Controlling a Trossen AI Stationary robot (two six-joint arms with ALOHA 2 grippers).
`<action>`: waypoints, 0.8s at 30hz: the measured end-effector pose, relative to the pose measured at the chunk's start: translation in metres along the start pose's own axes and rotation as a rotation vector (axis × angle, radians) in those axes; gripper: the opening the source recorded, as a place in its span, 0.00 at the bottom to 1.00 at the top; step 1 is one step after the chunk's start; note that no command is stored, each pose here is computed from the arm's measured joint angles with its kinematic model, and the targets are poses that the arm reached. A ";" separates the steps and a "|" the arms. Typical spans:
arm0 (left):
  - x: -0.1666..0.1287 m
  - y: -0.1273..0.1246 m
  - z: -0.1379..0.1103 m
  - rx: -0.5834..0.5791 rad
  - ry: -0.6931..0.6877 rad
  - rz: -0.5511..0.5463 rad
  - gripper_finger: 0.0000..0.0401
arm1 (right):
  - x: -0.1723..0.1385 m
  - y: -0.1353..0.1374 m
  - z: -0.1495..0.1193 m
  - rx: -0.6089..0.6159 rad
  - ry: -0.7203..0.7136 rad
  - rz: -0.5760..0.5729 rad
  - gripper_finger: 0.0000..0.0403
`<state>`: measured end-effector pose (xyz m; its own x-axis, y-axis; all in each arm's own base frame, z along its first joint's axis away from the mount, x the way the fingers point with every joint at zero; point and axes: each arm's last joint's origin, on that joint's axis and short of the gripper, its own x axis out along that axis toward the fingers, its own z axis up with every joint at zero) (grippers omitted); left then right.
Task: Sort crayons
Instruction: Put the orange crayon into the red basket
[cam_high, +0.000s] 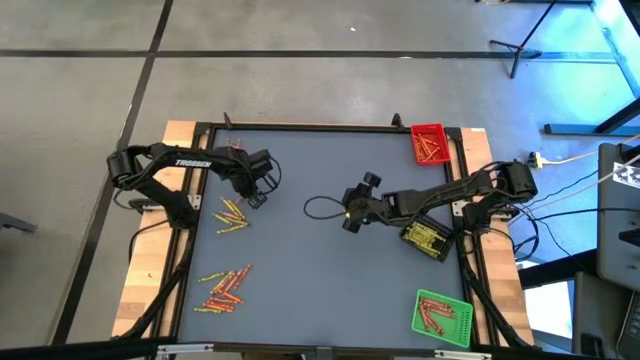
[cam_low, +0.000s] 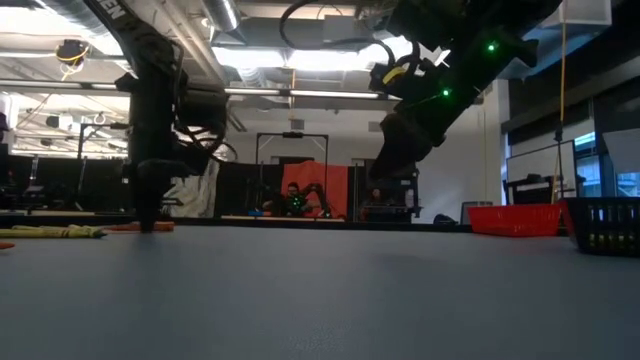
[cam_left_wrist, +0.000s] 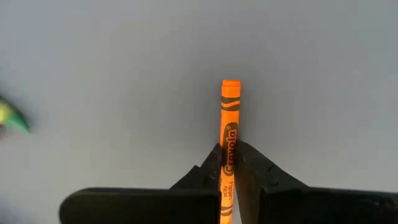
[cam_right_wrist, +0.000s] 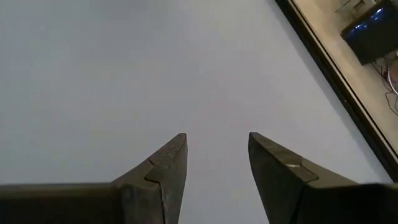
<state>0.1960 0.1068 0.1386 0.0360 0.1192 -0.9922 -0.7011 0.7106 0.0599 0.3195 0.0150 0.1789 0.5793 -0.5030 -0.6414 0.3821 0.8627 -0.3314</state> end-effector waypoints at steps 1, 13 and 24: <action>-0.002 -0.003 0.002 0.019 -0.024 0.006 0.02 | 0.000 0.000 0.000 0.001 -0.001 0.000 0.42; -0.039 -0.057 0.019 0.300 -0.509 -0.089 0.03 | -0.001 0.002 -0.005 -0.111 0.053 0.082 0.44; -0.051 -0.103 0.009 0.574 -1.063 -0.280 0.03 | -0.032 -0.010 -0.020 -0.088 -0.106 0.149 0.44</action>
<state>0.2727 0.0332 0.1841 0.8815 0.2273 -0.4138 -0.1727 0.9710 0.1654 0.2823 0.0241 0.1888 0.6989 -0.3685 -0.6130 0.2252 0.9268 -0.3005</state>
